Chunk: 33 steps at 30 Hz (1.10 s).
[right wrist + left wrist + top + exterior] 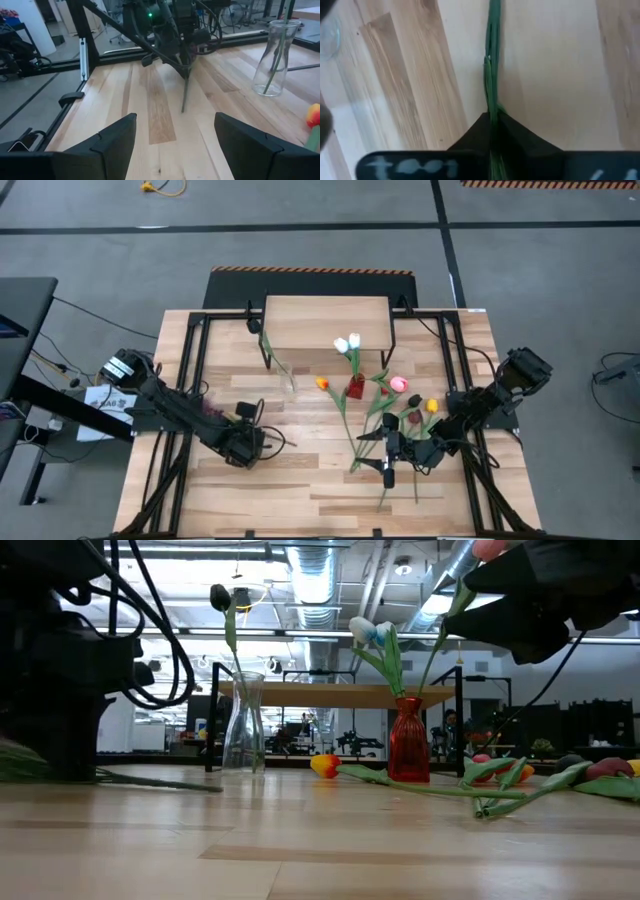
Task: Pick and place flowers into a vace then onto a shelf
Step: Put the violet flowers into the red vase
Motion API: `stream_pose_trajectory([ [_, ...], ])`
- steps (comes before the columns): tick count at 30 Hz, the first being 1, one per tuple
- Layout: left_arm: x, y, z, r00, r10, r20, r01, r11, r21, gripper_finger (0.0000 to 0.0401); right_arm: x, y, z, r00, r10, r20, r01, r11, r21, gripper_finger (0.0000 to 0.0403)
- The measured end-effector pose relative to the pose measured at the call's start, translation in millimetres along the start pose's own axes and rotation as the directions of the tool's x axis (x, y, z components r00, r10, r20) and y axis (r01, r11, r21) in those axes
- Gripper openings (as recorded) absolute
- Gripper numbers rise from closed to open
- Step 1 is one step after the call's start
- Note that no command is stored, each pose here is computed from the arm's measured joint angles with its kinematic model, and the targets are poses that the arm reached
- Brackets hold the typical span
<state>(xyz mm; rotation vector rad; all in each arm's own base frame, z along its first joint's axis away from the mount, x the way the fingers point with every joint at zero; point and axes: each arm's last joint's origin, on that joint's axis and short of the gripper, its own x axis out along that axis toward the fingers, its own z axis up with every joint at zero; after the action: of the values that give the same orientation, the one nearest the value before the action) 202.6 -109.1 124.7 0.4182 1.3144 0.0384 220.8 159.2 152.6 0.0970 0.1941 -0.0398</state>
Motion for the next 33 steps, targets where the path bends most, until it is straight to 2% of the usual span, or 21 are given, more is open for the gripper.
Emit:
stream_pose_trajectory([
  [4,-1.4,-4.3,3.6,0.999,0.004,0.053,-0.006,0.999,0.045,0.0014,0.1,-0.1,0.0,1.000,-0.001,0.000,0.001,1.000,0.021,0.0262],
  [10,-5.0,-13.7,18.3,0.976,-0.051,0.212,0.026,0.993,0.119,0.0005,0.1,-0.1,0.0,1.000,0.000,0.000,0.000,1.000,0.025,0.0262],
  [18,-13.8,-22.0,34.9,0.914,-0.074,0.400,-0.013,0.977,0.212,0.0007,0.1,-0.1,0.0,1.000,0.000,0.000,0.000,1.000,0.025,0.0262],
  [26,-22.6,-24.1,44.0,0.872,0.021,0.489,-0.146,0.965,0.219,0.0008,0.1,-0.1,0.1,1.000,0.000,0.000,0.000,1.000,0.026,0.0262],
  [30,-34.6,-25.2,53.4,0.841,0.101,0.531,-0.235,0.953,0.191,0.0008,0.1,-0.1,0.1,1.000,0.000,0.000,0.000,1.000,0.026,0.0262],
  [33,-47.7,-29.4,61.9,0.813,0.120,0.570,-0.271,0.944,0.188,0.0008,0.1,-0.1,0.1,1.000,0.000,0.000,0.000,1.000,0.026,0.0262],
])
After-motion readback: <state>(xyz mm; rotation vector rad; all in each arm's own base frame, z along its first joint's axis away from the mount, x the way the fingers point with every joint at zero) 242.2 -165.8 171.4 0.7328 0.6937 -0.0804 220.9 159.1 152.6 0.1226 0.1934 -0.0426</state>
